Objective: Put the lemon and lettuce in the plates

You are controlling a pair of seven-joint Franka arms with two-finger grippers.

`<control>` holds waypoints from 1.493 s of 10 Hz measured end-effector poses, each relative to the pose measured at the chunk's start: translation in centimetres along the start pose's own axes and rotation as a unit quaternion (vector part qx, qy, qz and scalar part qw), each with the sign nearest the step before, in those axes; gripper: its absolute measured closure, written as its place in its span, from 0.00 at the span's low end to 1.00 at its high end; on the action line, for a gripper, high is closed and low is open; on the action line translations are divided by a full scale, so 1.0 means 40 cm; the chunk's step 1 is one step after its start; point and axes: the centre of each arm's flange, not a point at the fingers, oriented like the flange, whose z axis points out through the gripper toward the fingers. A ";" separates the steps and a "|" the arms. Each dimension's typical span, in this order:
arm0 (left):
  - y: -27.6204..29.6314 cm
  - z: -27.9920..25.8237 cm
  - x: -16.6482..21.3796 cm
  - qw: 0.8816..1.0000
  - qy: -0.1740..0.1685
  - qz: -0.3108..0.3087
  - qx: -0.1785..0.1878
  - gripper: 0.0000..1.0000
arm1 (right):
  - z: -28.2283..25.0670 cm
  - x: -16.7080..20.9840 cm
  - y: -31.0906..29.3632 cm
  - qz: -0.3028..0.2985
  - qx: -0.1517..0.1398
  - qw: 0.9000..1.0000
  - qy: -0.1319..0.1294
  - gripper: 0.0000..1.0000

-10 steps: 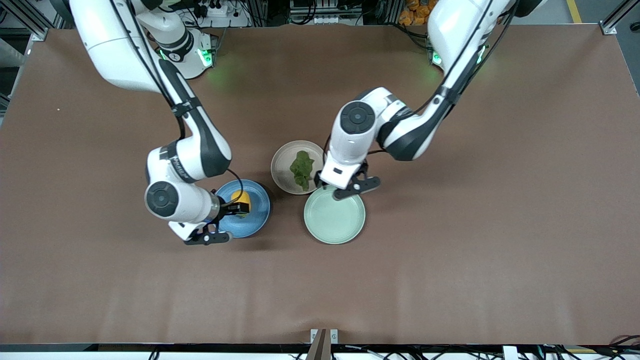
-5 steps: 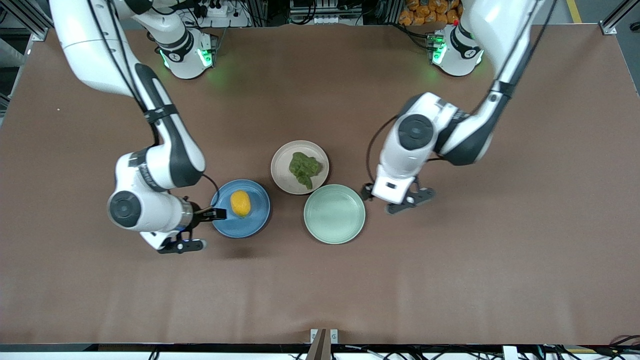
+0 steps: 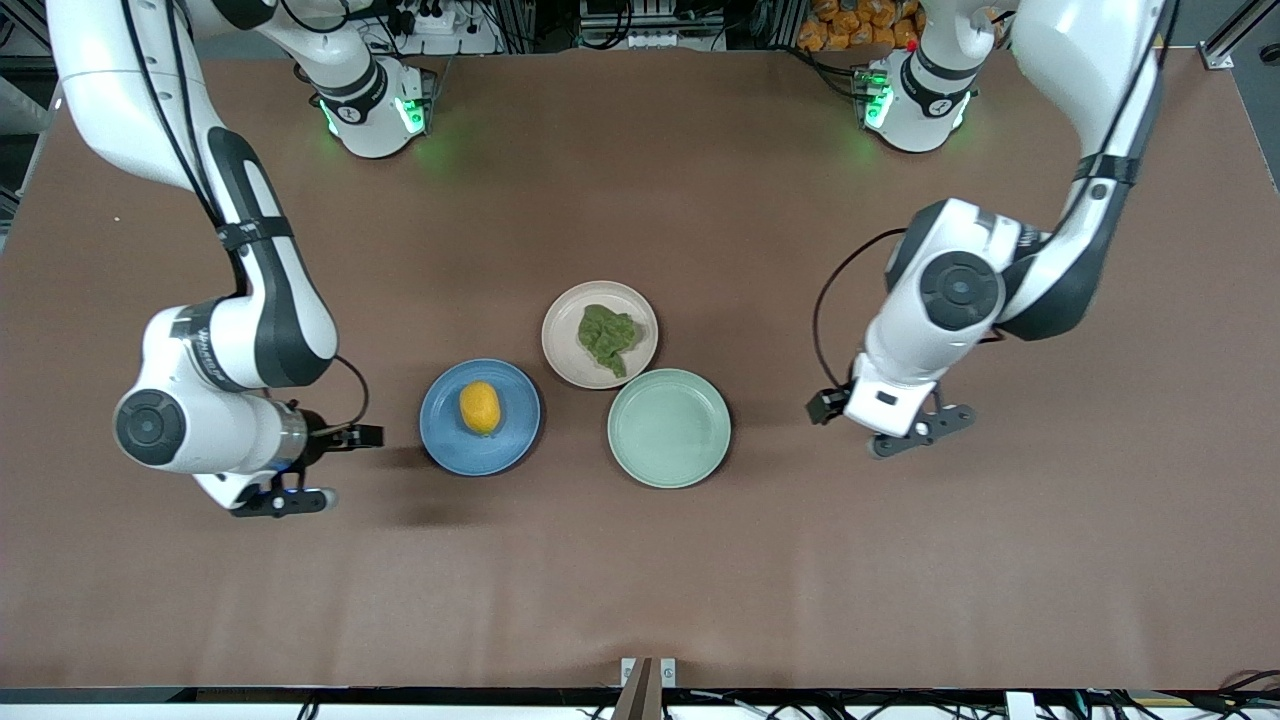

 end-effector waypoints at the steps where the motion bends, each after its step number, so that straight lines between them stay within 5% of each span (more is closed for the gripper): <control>1: -0.022 -0.004 0.008 1.000 -0.004 0.008 0.006 0.00 | -0.027 -0.003 0.026 0.000 -0.015 1.000 0.006 0.00; 8: -0.206 -0.114 -0.030 0.997 -0.002 0.075 0.014 0.00 | -0.308 -0.087 0.224 0.043 -0.022 0.997 0.059 0.00; 15: -0.297 -0.467 -0.088 0.992 0.079 0.081 -0.053 0.00 | -0.508 -0.211 0.209 0.044 -0.024 0.997 0.058 0.00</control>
